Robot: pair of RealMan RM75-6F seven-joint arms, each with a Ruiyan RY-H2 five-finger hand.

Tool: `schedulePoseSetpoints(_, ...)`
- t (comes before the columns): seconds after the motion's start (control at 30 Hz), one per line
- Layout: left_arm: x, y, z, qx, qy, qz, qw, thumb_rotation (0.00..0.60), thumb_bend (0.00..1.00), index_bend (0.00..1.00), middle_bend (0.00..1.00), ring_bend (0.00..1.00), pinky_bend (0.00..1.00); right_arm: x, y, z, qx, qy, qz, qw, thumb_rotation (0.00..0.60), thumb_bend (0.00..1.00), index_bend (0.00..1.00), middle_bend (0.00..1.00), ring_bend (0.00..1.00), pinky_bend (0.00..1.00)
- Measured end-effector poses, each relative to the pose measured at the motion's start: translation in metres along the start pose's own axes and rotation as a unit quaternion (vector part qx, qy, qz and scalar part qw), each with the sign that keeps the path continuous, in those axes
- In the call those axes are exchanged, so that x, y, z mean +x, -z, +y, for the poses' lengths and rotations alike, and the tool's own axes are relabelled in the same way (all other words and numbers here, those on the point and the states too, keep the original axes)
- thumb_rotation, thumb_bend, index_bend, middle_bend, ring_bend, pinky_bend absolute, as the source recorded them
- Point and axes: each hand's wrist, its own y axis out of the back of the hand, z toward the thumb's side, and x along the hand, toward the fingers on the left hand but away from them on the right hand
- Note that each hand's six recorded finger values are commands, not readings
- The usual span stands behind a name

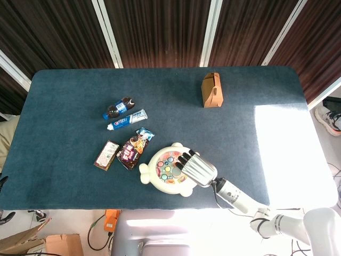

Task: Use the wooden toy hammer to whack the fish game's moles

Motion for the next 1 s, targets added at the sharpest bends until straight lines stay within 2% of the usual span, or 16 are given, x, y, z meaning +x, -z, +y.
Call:
schedulePoseSetpoints(0.27,0.000,0.002,0.001,-0.001,0.000,0.001,1.0000,0.600,0.14,0.00,0.00,0.00,0.07,-0.001,-0.002,-0.014,0.002,-0.023,0.000,0.9997,0.600,0.50,1.00,0.73,0.59,0.63)
schedulePoseSetpoints(0.43,0.000,0.002,0.001,-0.001,-0.001,0.001,1.0000,0.600,0.14,0.00,0.00,0.00,0.07,-0.001,0.000,-0.012,0.000,-0.015,-0.002,0.9999,0.600,0.50,1.00,0.73,0.59,0.63)
schedulePoseSetpoints(0.7,0.000,0.000,0.002,-0.001,-0.002,-0.002,1.0000,0.600,0.14,0.00,0.00,0.00,0.07,-0.010,0.019,0.000,-0.008,0.013,-0.046,0.9988,0.600,0.50,1.00,0.73,0.59,0.63)
schedulePoseSetpoints(0.87,0.000,0.000,0.002,0.000,-0.001,-0.001,1.0000,0.600,0.14,0.00,0.00,0.00,0.07,-0.018,0.027,-0.007,-0.006,0.000,-0.070,0.9975,0.600,0.50,1.00,0.73,0.59,0.63)
schedulePoseSetpoints(1.0,0.000,0.002,0.002,0.000,-0.001,0.002,1.0000,0.600,0.14,0.00,0.00,0.00,0.07,-0.020,0.028,-0.012,-0.004,-0.009,-0.072,0.9973,0.600,0.50,1.00,0.73,0.59,0.63)
